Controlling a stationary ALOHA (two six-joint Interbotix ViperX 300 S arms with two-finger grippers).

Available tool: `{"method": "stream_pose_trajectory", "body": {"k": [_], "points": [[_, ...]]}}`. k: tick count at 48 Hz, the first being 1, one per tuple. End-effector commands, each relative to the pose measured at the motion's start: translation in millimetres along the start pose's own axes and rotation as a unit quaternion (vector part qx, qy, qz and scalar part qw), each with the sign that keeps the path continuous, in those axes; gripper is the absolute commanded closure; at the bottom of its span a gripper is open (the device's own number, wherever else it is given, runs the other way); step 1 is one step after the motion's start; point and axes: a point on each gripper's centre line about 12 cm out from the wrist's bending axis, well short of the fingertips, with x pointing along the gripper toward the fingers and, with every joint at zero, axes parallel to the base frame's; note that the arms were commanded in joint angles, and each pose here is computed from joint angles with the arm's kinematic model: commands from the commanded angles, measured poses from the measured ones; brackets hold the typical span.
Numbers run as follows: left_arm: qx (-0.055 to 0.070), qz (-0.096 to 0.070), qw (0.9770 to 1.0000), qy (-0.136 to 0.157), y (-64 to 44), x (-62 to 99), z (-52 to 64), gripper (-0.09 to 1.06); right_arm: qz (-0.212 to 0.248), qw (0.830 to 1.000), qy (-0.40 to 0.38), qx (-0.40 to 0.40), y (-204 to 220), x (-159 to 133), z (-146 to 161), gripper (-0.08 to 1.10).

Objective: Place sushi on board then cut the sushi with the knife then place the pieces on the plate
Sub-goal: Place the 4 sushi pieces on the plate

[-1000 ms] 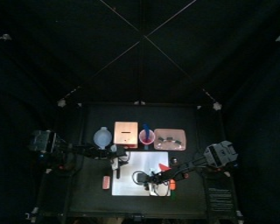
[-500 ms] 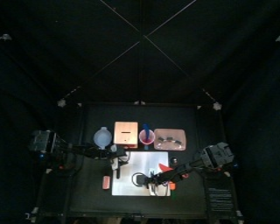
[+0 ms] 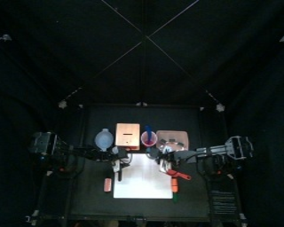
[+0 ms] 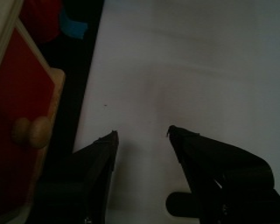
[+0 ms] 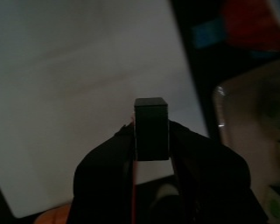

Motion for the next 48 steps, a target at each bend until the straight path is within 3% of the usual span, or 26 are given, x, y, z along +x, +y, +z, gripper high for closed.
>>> {"method": "stream_pose_trajectory", "body": {"k": [1,12,27,42,48], "points": [[-0.001,-0.003,0.9997,-0.023,-2.1,-2.5,13.9,0.11,-0.026,0.997,-0.024,0.063,-42,-15,1,0.46],[-0.001,-0.006,0.9992,-0.039,-3.0,-11.4,22.5,0.11,-0.072,0.984,-0.013,0.162,-101,-15,-19,0.46],[-0.004,-0.005,0.9993,-0.036,-2.4,-11.9,19.8,0.11,-0.089,0.970,0.047,0.222,-126,14,-44,0.45],[-0.010,-0.006,0.9993,-0.037,-3.7,-11.9,20.1,0.11,-0.101,0.964,0.072,0.236,-143,35,-47,0.28],[-0.007,-0.006,0.9992,-0.038,-3.8,-12.3,20.5,0.11,-0.105,0.964,0.068,0.235,-146,32,-44,0.23]]}}
